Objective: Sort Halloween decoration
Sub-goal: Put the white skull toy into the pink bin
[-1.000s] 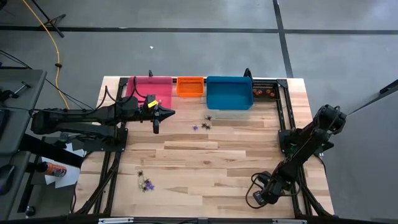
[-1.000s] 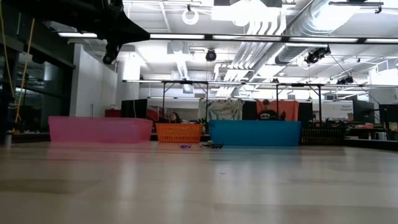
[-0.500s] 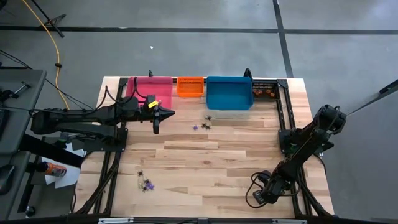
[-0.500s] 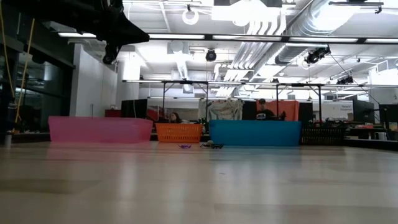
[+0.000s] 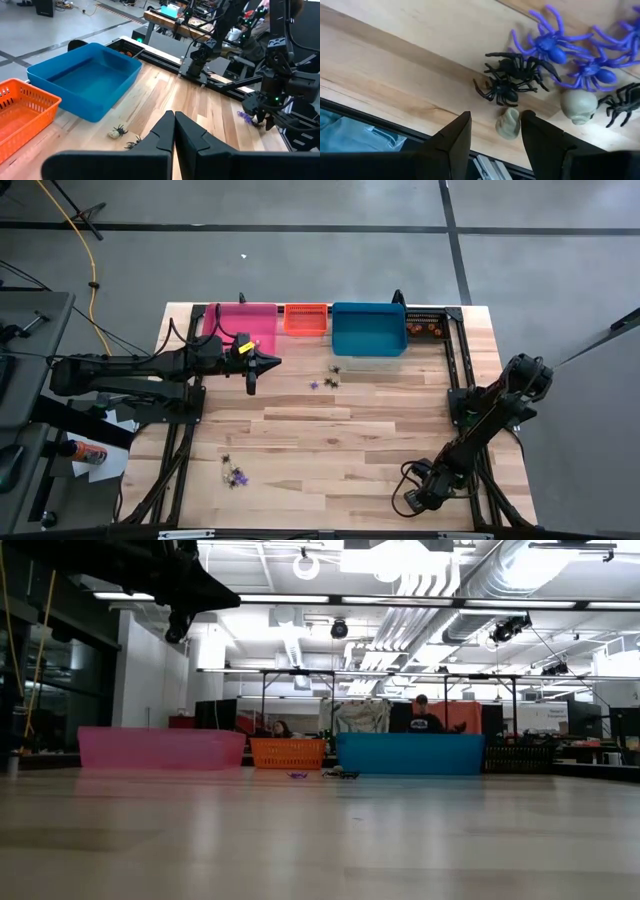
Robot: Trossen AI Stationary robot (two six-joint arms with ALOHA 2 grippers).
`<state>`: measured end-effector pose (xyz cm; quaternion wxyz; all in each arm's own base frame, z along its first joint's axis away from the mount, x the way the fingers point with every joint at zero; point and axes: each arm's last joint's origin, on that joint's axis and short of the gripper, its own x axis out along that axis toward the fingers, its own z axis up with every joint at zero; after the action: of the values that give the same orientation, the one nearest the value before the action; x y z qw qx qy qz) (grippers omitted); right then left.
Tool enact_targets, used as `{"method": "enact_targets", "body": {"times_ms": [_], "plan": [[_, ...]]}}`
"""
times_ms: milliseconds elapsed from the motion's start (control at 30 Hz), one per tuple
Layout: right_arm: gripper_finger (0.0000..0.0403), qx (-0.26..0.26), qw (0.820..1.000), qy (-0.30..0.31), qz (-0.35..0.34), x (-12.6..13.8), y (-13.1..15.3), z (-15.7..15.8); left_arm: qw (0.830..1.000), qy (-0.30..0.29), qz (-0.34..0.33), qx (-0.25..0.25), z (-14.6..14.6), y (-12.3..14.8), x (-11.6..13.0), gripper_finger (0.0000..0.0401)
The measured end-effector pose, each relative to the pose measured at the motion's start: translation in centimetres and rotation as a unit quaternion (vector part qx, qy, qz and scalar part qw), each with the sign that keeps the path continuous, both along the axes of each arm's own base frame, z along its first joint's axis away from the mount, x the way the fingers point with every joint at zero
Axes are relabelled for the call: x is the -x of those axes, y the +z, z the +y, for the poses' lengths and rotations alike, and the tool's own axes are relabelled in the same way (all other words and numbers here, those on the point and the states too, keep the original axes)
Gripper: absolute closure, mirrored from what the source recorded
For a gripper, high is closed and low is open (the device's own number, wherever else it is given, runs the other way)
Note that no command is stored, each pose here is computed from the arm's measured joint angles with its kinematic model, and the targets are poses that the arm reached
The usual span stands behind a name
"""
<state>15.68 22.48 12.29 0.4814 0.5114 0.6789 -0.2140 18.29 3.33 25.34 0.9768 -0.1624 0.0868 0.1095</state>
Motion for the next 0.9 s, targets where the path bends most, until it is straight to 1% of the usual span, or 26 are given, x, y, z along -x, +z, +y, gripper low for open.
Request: {"method": "enact_targets", "body": {"times_ms": [200,300,367,667,800,900], "plan": [[0.0236,0.007,1.000,0.003,0.004,0.09,-0.10,-0.12,1.000,0.000,0.000,0.000,0.00,0.00,0.00,0.0401],[0.0242,0.011,1.000,0.005,0.007,0.15,-0.14,-0.20,1.000,0.000,0.001,0.000,0.00,-0.02,0.00,0.0401],[0.0254,0.013,1.000,0.007,0.009,0.19,-0.17,-0.23,1.000,0.000,0.001,0.000,0.00,-0.02,0.00,0.0401],[0.0331,0.014,1.000,0.016,0.015,0.32,-0.26,-0.30,1.000,0.000,0.002,0.000,0.00,-0.03,0.01,0.0401],[0.0351,0.013,1.000,0.016,0.015,0.32,-0.27,-0.30,1.000,0.000,0.005,0.001,0.00,-0.09,0.02,0.0401],[0.0358,0.013,1.000,0.018,0.014,0.32,-0.28,-0.30,1.000,0.000,0.009,0.001,-0.01,-0.17,0.04,0.0401]]}}
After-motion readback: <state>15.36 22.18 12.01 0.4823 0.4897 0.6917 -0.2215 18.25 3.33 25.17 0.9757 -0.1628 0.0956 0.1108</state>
